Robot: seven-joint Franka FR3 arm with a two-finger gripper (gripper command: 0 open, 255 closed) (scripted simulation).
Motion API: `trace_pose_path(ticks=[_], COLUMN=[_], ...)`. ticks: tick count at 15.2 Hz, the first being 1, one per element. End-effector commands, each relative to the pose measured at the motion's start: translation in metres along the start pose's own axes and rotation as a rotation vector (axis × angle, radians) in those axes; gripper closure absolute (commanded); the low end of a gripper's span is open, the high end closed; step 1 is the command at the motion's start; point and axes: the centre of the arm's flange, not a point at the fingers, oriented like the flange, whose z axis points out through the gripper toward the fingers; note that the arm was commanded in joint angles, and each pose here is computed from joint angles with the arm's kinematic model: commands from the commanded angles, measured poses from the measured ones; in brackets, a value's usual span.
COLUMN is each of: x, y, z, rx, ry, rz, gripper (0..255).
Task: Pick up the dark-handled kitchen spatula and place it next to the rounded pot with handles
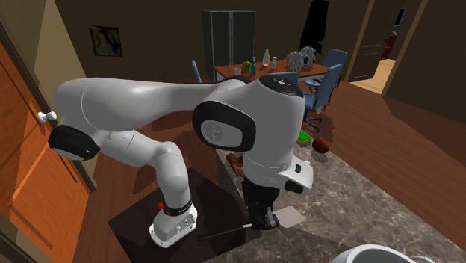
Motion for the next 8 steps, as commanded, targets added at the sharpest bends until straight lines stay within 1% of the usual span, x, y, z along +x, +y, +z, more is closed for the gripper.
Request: trace_pose_path(ticks=[1,6,7,8], x=[-0.014,-0.048,-0.053,-0.053], y=[0.023,0.08,0.089,0.089], z=[0.001,0.003,0.003,0.008], rx=[0.0,0.0,0.0,0.0], ry=[-0.001,-0.001,-0.001,-0.001], rz=[-0.001,-0.001,-0.001,-0.001], gripper=[255,255,255,255])
